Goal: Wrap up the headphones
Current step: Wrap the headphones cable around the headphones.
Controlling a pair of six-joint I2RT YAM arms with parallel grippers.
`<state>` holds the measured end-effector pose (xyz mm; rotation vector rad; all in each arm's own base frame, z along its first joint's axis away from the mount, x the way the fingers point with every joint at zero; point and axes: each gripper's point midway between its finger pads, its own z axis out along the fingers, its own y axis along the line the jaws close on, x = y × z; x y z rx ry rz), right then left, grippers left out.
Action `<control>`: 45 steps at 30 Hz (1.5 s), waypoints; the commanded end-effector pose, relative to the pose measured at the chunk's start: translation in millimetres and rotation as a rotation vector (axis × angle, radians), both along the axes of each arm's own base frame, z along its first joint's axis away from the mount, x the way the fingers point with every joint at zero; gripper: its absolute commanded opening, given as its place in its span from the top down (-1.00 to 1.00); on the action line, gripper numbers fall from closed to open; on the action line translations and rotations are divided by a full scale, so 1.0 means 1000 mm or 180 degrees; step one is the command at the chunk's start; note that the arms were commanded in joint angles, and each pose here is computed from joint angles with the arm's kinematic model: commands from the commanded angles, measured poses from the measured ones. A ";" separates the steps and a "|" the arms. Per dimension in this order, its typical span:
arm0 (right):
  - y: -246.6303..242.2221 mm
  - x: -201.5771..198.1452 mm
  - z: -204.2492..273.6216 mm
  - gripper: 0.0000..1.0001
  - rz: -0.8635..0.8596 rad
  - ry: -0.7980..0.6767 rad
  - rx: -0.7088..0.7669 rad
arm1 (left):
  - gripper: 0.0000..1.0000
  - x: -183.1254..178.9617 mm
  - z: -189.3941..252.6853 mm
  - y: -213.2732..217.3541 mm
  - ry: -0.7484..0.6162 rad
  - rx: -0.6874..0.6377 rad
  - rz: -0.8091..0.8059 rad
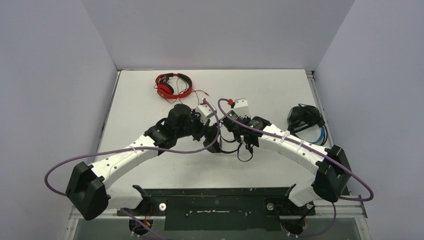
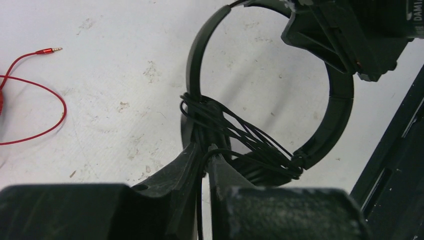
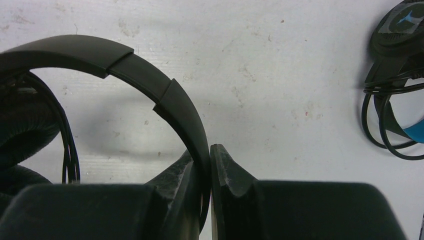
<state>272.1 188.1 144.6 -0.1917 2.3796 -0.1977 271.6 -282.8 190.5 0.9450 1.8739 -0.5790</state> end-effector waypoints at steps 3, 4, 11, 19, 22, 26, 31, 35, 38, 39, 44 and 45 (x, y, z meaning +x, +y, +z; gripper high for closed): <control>0.009 -0.012 0.016 1.00 0.0298 0.0025 0.0169 | 0.79 0.017 0.032 -0.004 -0.0228 -0.0194 0.0034; 0.010 -0.013 0.016 1.00 0.0322 0.0033 0.0197 | 0.85 0.017 0.032 -0.004 -0.0216 -0.0206 0.0034; 0.027 -0.023 0.029 1.00 0.0637 0.0129 0.0485 | 0.99 0.020 0.030 0.000 -0.0084 -0.0445 0.0068; 0.041 -0.038 0.054 1.00 0.1002 0.0218 0.0783 | 0.88 0.031 0.036 0.008 0.0179 -0.0970 0.0046; 0.042 -0.042 0.060 1.00 0.1086 0.0252 0.0821 | 0.86 0.027 0.040 0.005 0.0270 -0.1154 -0.0109; 0.044 -0.045 0.068 1.00 0.1179 0.0304 0.0940 | 0.81 0.026 0.042 0.003 0.0380 -0.1359 -0.0202; 0.035 -0.033 0.080 1.00 0.1101 0.0311 0.1181 | 0.76 0.026 0.042 0.003 0.0476 -0.1666 -0.0178; 0.025 -0.020 0.087 1.00 0.0950 0.0278 0.1269 | 0.65 0.027 0.038 0.005 0.0555 -0.1850 -0.0057; 0.025 -0.013 0.091 1.00 0.0902 0.0253 0.1292 | 0.88 0.028 0.033 0.006 0.0628 -0.1994 0.0030; 0.025 -0.011 0.090 1.00 0.0883 0.0259 0.1289 | 0.94 0.027 0.034 0.006 0.0623 -0.2066 0.0028; 0.030 -0.002 0.093 1.00 0.0833 0.0258 0.1424 | 1.00 0.021 0.032 0.004 0.0674 -0.2340 0.0017; 0.032 -0.001 0.095 1.00 0.0842 0.0260 0.1483 | 1.00 0.020 0.031 0.003 0.0701 -0.2368 0.0000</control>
